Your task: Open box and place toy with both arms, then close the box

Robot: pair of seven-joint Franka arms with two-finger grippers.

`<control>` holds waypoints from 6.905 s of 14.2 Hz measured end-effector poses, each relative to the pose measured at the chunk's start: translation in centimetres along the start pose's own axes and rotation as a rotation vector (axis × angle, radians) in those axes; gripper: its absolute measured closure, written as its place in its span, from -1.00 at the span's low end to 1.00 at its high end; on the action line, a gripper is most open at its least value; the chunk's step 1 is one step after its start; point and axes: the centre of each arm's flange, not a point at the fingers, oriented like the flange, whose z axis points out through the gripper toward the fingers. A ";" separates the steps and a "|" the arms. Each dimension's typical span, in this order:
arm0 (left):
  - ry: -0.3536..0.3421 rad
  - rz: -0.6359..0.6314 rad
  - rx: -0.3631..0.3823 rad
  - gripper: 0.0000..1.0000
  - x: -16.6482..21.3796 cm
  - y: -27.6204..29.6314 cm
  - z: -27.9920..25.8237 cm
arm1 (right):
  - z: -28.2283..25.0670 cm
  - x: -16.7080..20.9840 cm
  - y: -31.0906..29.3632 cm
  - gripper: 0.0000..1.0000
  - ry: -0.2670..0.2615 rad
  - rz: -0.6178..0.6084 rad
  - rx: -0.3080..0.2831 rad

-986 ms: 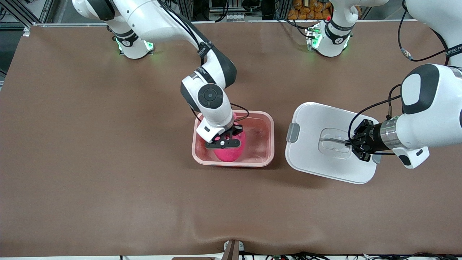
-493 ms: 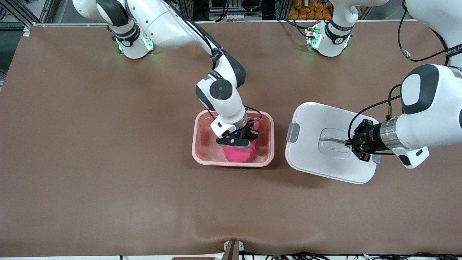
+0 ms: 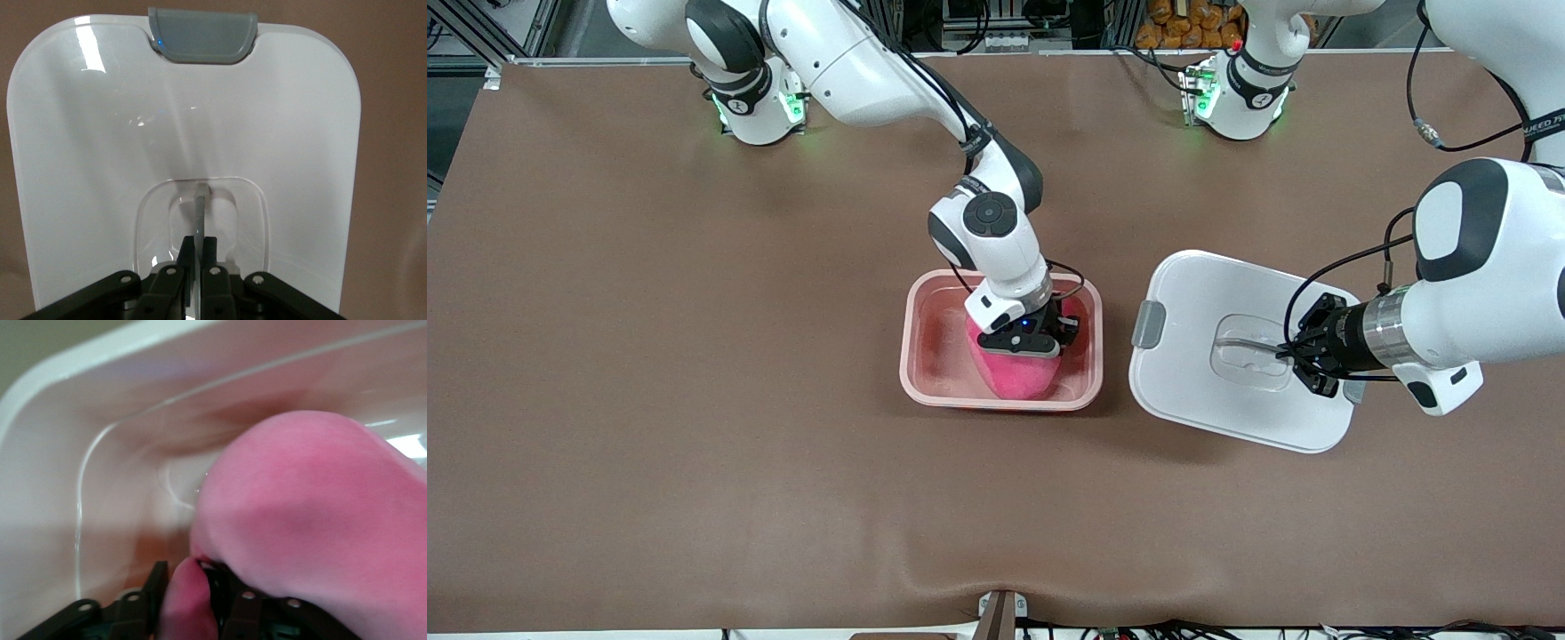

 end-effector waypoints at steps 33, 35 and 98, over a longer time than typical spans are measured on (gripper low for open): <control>0.112 -0.129 -0.207 0.86 -19.3 0.7 0.9 | -39.6 23.7 38.5 -1.00 -0.203 -0.056 -0.171; 0.104 -0.145 -0.229 0.86 -21.6 0.7 2.0 | -41.8 23.5 41.0 -1.00 -0.232 -0.106 -0.162; 0.165 -0.201 -0.297 0.86 -37.2 -3.8 20.1 | -52.6 20.9 43.7 -1.00 -0.259 -0.264 -0.240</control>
